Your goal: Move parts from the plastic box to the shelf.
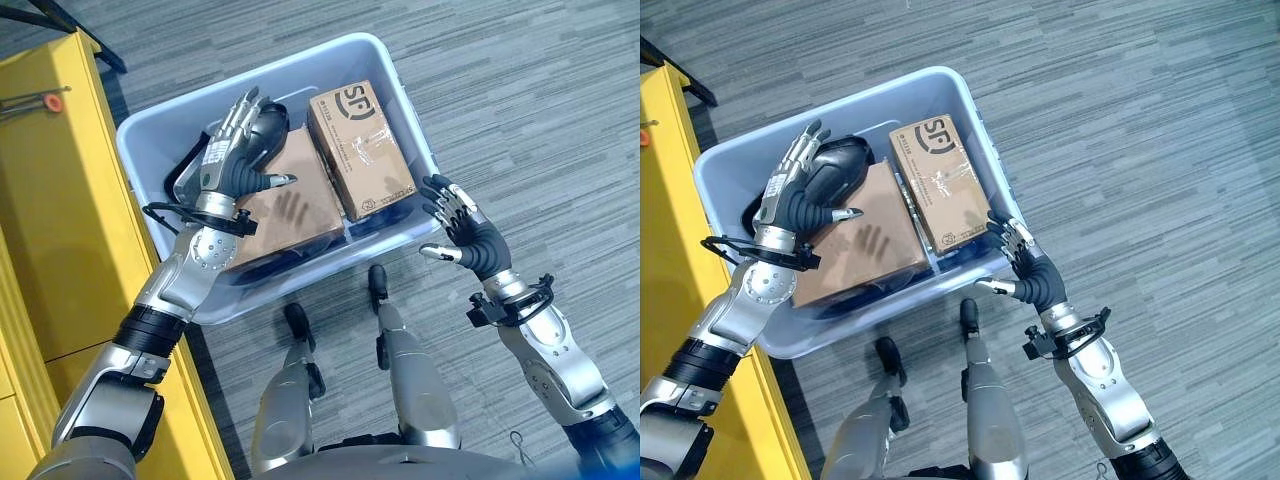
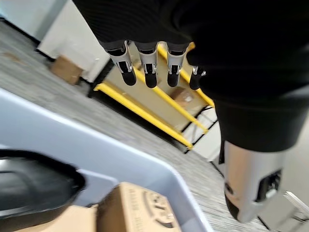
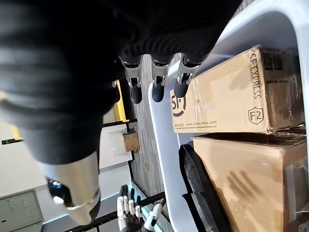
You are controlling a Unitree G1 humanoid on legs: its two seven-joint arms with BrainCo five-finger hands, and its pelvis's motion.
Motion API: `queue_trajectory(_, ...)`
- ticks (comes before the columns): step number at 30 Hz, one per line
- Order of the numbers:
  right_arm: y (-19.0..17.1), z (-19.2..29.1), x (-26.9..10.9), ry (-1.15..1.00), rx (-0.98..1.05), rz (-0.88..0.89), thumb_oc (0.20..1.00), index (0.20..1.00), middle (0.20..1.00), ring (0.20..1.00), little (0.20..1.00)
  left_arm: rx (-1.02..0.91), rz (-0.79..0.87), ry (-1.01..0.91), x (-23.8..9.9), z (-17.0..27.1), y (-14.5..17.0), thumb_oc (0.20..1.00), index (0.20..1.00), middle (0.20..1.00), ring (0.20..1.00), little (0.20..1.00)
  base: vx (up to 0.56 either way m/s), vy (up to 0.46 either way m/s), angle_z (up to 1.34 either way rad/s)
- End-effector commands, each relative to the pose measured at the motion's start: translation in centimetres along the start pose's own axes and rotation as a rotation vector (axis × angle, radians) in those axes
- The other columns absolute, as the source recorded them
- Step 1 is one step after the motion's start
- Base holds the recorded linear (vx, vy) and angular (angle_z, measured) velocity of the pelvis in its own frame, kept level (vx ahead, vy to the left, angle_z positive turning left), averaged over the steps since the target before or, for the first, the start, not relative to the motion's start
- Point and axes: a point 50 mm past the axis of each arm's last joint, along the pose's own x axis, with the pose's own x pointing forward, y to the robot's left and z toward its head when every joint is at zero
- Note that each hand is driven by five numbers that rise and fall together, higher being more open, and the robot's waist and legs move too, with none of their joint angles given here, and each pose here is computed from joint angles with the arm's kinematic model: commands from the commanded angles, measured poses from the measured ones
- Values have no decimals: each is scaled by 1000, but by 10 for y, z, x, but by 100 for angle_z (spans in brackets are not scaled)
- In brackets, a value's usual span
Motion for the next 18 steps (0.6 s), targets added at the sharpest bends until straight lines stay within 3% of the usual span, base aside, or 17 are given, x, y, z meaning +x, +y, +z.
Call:
queue_trajectory(1,6,21,0,-135,38,20,1000,1000,1000,1000,1000,83,62,-9,-1,-7,13,1000,1000,1000,1000,1000,0,0,0)
queue_trajectory(18,6,21,-3,-132,41,27,1000,1000,1000,1000,1000,204,165,89,14,-34,45,1000,1000,1000,1000,1000,6,6,4)
